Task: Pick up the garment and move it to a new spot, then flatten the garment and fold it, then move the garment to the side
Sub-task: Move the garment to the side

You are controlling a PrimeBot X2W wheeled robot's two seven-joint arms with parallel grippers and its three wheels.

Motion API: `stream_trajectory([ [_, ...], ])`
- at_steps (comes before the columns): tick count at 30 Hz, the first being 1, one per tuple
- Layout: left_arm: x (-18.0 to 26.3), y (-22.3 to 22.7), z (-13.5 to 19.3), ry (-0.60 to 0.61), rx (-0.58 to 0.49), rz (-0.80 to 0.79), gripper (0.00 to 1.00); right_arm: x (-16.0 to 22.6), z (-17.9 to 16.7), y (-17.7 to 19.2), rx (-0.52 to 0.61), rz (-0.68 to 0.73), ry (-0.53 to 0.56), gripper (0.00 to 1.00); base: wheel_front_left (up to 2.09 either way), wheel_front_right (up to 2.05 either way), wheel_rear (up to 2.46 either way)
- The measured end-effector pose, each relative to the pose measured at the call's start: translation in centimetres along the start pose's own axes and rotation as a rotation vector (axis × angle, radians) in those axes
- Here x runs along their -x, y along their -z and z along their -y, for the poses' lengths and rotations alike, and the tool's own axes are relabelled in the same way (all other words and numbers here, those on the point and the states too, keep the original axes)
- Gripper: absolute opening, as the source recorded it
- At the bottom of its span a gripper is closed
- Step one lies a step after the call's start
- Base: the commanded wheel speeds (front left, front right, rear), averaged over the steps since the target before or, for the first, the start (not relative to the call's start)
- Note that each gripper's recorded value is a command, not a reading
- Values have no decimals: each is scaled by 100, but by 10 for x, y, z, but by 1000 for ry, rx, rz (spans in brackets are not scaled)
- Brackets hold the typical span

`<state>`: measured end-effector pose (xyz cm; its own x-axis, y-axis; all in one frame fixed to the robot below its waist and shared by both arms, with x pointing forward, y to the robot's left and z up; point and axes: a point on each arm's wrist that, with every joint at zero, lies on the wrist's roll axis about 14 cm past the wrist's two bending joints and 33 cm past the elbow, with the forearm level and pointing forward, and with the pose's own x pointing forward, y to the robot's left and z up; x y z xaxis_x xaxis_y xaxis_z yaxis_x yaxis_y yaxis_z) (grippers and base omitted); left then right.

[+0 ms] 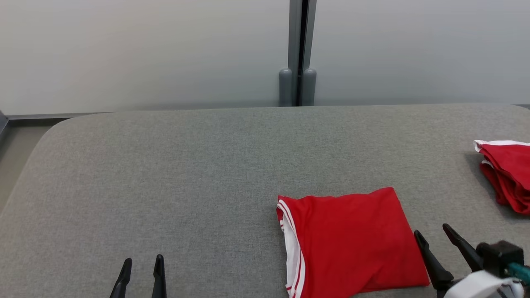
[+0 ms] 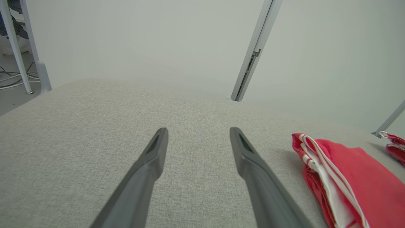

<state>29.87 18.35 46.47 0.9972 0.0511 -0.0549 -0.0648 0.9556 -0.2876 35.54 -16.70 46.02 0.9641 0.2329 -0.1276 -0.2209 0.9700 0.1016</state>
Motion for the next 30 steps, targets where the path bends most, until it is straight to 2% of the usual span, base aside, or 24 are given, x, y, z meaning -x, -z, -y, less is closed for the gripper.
stream_trajectory([
  [5,-5,3,1,-3,7,-10,100,-28,5,29,-1,-218,-35,100,0,0,0],
  [10,-6,6,-4,-26,13,-22,100,-37,-9,68,-7,-412,-84,100,0,0,0],
  [15,-8,7,-6,-38,14,-26,100,-43,-11,86,-58,-511,-87,100,0,0,0],
  [16,-9,7,-6,-40,14,-27,100,-44,-17,88,-82,-525,-98,88,0,0,0],
  [17,-9,8,-6,-41,13,-28,100,-46,-23,88,-104,-531,-114,0,0,0,0],
  [20,-16,5,-4,-36,11,-22,100,-55,-26,73,-171,-491,-128,0,0,0,0],
  [22,-22,5,0,-21,11,-21,100,-65,-17,51,-172,-437,-127,0,0,0,0],
  [26,-35,9,17,39,14,-36,100,-88,25,-26,-88,-286,-101,0,0,0,0],
  [30,-56,10,39,114,18,-34,100,-88,73,-77,11,-247,-35,0,0,0,0],
])
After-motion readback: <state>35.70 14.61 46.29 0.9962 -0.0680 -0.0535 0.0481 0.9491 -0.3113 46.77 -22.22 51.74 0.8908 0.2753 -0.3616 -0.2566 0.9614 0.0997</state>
